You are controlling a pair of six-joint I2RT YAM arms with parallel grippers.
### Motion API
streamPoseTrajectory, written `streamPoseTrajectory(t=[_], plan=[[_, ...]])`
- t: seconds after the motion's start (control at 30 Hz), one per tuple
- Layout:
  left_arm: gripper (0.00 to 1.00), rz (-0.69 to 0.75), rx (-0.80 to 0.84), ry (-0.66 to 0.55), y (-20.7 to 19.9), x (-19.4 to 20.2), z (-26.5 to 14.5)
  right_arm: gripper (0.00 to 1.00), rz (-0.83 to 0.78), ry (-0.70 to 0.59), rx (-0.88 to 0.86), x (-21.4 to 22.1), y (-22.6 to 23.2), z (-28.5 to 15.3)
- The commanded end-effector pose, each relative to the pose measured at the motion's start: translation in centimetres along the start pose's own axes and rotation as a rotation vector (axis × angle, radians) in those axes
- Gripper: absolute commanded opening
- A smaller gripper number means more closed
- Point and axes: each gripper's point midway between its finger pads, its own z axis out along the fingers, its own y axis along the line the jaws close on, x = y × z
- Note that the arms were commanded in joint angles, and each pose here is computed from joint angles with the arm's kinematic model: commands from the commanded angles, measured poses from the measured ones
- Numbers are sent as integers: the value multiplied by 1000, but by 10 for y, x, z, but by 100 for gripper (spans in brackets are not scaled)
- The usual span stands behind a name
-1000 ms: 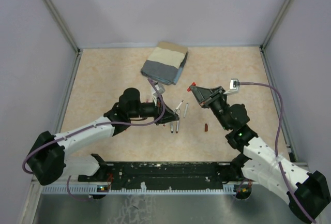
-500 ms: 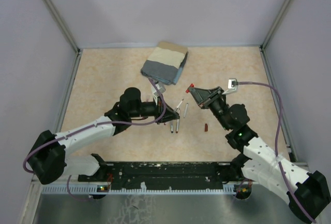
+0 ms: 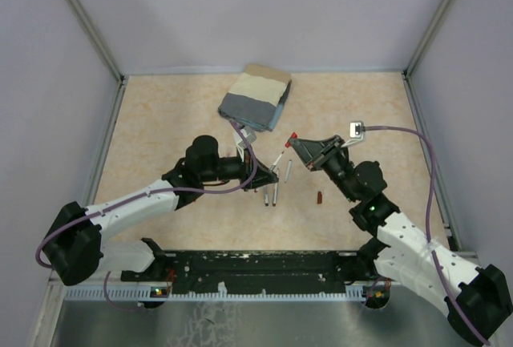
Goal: Insert the pens into the pen caps
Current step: Insert the pen cap onto the pen.
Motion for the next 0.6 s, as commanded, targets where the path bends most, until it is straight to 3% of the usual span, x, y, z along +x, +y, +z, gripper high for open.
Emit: streamPoseTrajectory(t=[0.0, 0.57], plan=[[0, 24, 10, -35, -6, -16, 1, 0, -24, -17, -60, -6, 13, -2], [0, 17, 5, -45, -6, -18, 2, 0, -11, 34, -84, 7, 11, 0]])
